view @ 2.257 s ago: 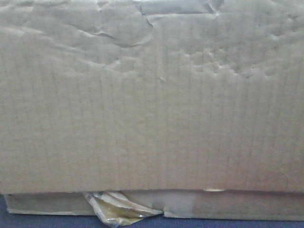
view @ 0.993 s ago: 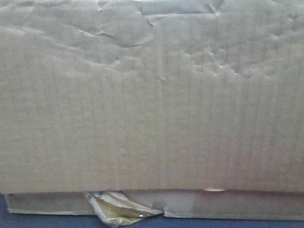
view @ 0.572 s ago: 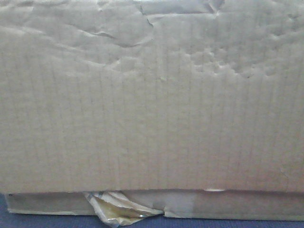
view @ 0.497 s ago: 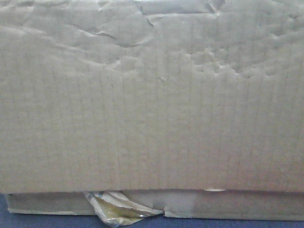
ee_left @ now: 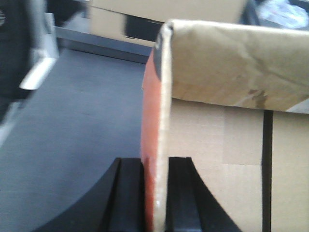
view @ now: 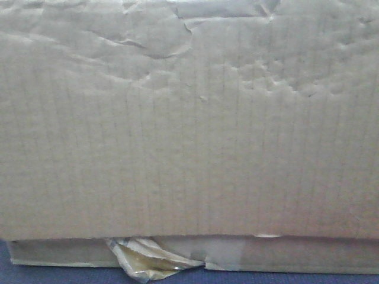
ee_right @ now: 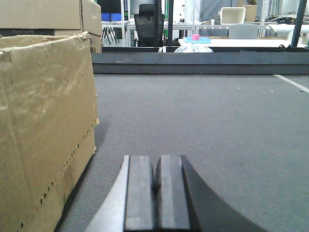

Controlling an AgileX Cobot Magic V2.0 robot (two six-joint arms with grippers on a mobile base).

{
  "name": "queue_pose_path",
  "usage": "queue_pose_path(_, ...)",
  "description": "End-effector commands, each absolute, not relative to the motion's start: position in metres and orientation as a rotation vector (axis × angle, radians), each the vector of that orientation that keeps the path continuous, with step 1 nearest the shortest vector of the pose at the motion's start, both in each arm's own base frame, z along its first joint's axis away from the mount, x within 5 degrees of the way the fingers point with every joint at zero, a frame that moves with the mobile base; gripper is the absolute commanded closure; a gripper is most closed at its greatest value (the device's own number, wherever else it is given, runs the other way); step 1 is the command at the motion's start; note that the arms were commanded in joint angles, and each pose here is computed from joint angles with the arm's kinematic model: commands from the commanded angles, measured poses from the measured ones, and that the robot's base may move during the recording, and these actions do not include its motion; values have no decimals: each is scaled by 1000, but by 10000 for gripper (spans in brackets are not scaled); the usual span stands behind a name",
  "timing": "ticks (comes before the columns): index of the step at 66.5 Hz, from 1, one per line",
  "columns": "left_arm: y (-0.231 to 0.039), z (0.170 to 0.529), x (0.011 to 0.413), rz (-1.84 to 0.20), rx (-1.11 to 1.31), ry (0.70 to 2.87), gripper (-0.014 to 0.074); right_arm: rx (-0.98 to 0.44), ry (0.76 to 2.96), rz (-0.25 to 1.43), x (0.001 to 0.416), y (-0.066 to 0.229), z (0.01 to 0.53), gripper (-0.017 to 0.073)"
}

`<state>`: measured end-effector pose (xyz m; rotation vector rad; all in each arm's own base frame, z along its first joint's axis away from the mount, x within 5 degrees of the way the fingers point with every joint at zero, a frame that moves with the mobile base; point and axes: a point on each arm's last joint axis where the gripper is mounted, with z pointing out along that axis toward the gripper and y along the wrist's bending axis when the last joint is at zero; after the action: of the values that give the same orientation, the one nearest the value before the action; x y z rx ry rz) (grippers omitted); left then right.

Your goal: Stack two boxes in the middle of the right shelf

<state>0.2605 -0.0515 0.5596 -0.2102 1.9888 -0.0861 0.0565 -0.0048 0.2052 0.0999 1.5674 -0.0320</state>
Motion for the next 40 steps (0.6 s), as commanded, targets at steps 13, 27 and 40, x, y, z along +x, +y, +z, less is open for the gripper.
queue_pose_path(13, -121, 528, 261, -144, -120, 2069, 704, 99, 1541, -38, 56, -5, 208, 721)
queue_pose_path(27, -147, 468, 273, -215, -101, 2286, 704, 99, 1541, -38, 56, -5, 208, 721)
queue_pose_path(40, -166, 415, 283, -329, -82, 2385, 704, 99, 1541, -38, 56, -5, 208, 721)
